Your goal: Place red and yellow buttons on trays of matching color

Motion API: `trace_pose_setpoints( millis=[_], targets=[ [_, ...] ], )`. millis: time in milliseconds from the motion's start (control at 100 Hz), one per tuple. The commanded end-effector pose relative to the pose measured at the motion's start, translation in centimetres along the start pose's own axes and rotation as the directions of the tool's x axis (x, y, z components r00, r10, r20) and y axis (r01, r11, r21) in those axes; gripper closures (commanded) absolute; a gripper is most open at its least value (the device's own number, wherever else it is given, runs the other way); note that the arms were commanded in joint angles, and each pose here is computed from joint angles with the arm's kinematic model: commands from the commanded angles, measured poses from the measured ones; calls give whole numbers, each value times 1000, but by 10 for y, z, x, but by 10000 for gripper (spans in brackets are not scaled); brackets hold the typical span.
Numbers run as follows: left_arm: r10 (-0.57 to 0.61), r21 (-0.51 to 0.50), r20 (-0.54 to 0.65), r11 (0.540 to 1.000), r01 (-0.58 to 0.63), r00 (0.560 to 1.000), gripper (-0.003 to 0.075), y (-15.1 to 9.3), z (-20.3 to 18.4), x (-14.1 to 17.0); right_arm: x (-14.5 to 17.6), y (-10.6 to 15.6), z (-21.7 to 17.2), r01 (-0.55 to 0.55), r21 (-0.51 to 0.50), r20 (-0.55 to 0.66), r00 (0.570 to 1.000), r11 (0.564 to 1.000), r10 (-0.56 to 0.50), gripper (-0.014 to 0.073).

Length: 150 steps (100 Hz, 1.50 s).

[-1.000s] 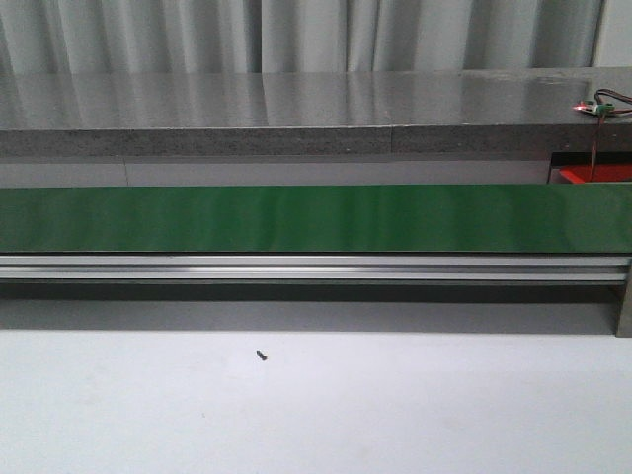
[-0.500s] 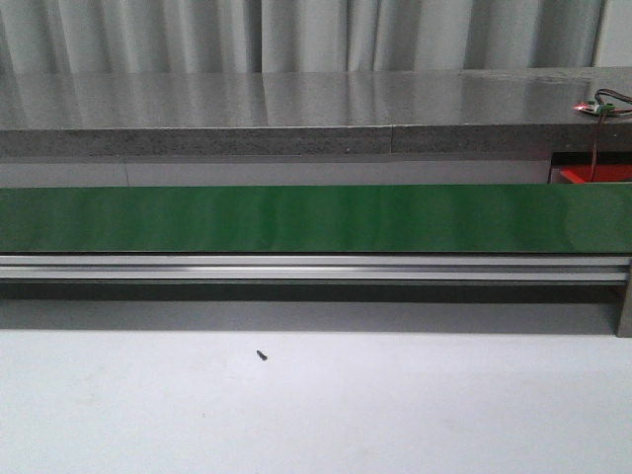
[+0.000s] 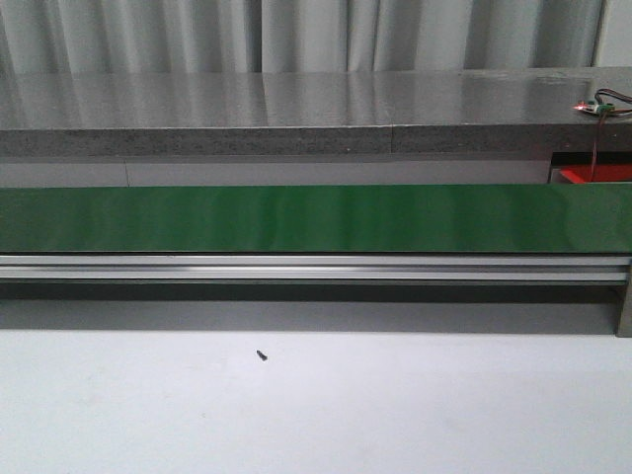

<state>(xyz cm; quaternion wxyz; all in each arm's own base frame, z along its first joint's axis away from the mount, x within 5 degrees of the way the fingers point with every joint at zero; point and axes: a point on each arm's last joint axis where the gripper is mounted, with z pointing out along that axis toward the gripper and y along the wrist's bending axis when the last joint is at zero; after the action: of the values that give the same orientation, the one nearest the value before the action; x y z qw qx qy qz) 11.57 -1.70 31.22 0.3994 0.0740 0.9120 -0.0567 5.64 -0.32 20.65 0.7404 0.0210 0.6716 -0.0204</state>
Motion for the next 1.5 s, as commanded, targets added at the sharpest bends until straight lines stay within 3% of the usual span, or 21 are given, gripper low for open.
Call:
trace_pose_setpoints(
  millis=[0, 330, 460, 530, 630, 750, 910, 1120, 1360, 1490],
  targets=[
    [-7, 10, 78, 1000, 7, 997, 740, -2, -5, -11, -15, 1, -3, -1, -8, 123, 992, 1000, 2, 661],
    [-7, 8, 76, 1000, 6, 997, 740, -1, -4, -10, -15, 1, -3, -1, -8, 123, 992, 1000, 2, 661],
    [8, -13, 154, 1000, -6, 988, 740, -1, -11, -10, -15, 1, -3, -1, -8, 123, 992, 1000, 2, 661],
    [24, -46, 249, 999, -13, 968, 740, 1, -12, -10, -15, 1, -3, -1, -8, 123, 992, 1000, 2, 661],
    [38, -85, 433, 996, -1, 900, 740, 4, -12, -6, -15, 1, -3, -1, -8, 123, 992, 1000, 2, 661],
    [48, -109, 546, 994, 14, 837, 740, 6, -7, 14, -15, 1, -3, -1, -8, 123, 992, 1000, 2, 661],
    [56, -127, 603, 992, 26, 796, 740, 7, 1, 49, -15, 1, -3, -1, -8, 123, 992, 1000, 2, 661],
    [-53, -66, 642, 990, 124, 765, 740, 8, 19, 95, -15, 1, -3, -1, -8, 123, 992, 1000, 2, 661],
    [-28, -71, 704, 991, 109, 710, 740, 7, 26, 121, -15, 1, -3, -1, -8, 123, 992, 1000, 2, 661],
    [-28, -72, 705, 991, 110, 709, 740, 8, 33, 128, -15, 1, -2, -1, -8, 122, 992, 1000, 2, 661]
  ],
)
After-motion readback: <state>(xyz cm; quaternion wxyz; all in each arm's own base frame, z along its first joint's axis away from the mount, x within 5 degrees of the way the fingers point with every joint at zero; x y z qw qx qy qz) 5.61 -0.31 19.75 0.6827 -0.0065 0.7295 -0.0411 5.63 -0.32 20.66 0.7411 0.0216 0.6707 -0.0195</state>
